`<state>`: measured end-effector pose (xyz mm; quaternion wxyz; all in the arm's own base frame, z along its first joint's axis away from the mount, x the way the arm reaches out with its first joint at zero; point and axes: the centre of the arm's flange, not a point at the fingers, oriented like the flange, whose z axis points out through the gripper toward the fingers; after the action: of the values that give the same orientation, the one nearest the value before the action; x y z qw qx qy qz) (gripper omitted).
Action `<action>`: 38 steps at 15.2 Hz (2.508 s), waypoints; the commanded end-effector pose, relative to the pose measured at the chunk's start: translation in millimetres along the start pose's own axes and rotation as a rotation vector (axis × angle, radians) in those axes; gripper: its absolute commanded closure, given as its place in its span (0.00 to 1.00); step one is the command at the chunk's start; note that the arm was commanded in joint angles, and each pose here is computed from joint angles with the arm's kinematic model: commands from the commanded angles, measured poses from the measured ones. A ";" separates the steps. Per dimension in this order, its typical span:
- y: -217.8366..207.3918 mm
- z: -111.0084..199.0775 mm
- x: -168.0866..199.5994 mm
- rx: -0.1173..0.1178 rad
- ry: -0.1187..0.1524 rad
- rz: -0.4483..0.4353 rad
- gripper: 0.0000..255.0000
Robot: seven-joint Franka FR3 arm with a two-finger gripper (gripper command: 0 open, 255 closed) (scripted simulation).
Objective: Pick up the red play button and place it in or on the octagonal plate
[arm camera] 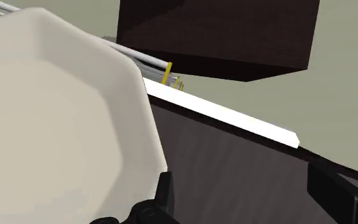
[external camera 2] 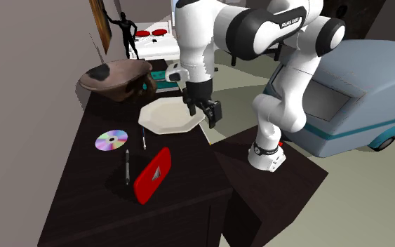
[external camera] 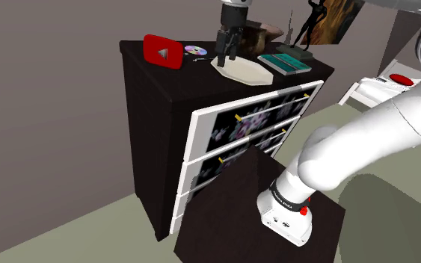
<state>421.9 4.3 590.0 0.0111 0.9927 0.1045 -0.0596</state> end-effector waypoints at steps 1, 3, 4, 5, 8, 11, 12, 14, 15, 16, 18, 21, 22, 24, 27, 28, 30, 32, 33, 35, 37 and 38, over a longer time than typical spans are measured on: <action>-0.2 -9.5 24.0 -0.005 0.009 -0.053 0.00; -3.5 -18.4 47.3 -0.010 0.018 -0.104 0.00; -5.7 -22.9 58.9 -0.013 0.022 -0.129 0.00; -8.1 -27.4 70.4 -0.015 0.026 -0.154 0.00; -17.2 -41.2 104.4 -0.023 0.039 -0.231 0.00; -29.0 -55.4 137.3 -0.030 0.052 -0.307 0.00; -33.6 -60.2 148.1 -0.033 0.056 -0.333 0.00; -43.4 -69.9 169.1 -0.038 0.064 -0.383 0.00; -46.5 -72.8 175.2 -0.039 0.067 -0.398 0.00; -46.4 -67.6 175.6 -0.039 0.067 -0.398 0.00; -46.2 -57.0 176.3 -0.039 0.067 -0.398 0.00; -45.8 -41.2 177.5 -0.039 0.067 -0.398 0.00; -45.6 -36.0 177.9 -0.039 0.067 -0.398 0.00; -45.6 -32.9 178.1 -0.039 0.067 -0.398 0.00; -45.5 -32.9 178.1 -0.039 0.067 -0.398 0.00; -45.5 -32.9 178.1 -0.039 0.067 -0.398 0.00; -45.6 -33.0 178.1 -0.039 0.067 -0.398 0.00; -45.6 -33.0 178.1 -0.039 0.067 -0.398 1.00; -45.6 -33.0 178.1 -0.039 0.067 -0.398 1.00; -45.6 -33.0 178.1 -0.039 0.067 -0.398 1.00; -45.5 -33.1 178.0 -0.039 0.067 -0.398 1.00; -45.8 -32.9 177.7 -0.039 0.067 -0.398 1.00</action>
<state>588.1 87.1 604.1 0.0152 0.9534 0.3004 -0.0221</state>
